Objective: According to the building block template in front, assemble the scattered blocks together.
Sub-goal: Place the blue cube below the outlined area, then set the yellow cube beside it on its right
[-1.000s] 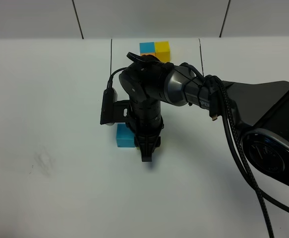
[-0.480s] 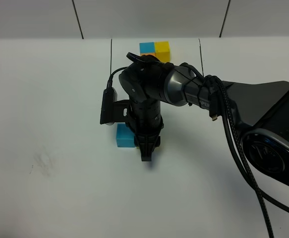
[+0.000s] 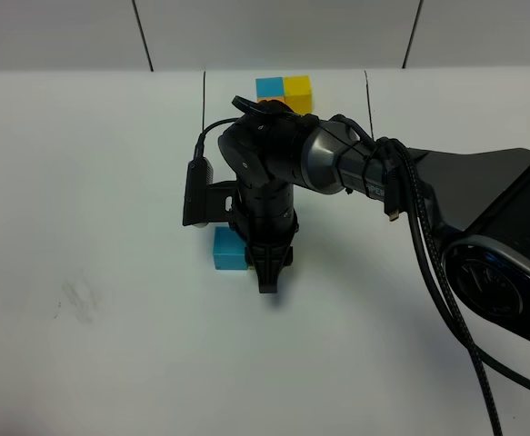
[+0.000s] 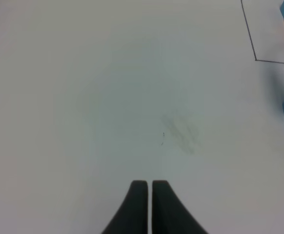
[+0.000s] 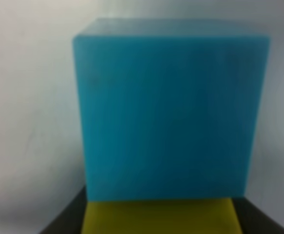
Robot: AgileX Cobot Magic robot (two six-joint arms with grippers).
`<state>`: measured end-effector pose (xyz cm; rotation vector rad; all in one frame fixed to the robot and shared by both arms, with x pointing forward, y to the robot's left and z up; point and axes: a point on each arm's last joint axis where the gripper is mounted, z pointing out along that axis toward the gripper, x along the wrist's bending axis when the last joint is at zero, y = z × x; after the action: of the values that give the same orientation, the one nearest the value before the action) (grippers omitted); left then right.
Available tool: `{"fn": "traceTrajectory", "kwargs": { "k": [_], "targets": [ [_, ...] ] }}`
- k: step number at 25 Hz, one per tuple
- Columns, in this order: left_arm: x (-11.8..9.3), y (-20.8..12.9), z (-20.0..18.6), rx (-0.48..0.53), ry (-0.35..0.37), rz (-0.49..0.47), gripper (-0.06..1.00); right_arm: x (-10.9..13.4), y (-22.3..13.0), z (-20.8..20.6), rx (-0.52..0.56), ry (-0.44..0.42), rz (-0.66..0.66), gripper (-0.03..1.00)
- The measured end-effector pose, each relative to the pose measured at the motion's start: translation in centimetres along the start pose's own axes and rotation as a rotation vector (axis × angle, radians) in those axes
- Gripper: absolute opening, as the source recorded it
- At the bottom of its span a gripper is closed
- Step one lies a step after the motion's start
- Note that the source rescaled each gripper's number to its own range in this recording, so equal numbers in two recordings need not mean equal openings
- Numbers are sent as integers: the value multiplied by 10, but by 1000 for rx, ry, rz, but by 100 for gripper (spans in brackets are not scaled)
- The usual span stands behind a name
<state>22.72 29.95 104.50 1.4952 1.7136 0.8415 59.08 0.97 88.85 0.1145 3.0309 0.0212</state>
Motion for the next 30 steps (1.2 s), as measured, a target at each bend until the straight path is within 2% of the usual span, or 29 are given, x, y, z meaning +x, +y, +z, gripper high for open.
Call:
{"fn": "traceTrajectory", "kwargs": {
  "k": [24,26,30],
  "targets": [
    [0,0,0,0,0,0,0,3,5,2,-1,0,-23,53],
    [0,0,0,0,0,0,0,3,5,2,-2,0,-23,56],
    [0,0,0,0,0,0,0,0,8,1,-25,-26,-24,75]
  ]
}}
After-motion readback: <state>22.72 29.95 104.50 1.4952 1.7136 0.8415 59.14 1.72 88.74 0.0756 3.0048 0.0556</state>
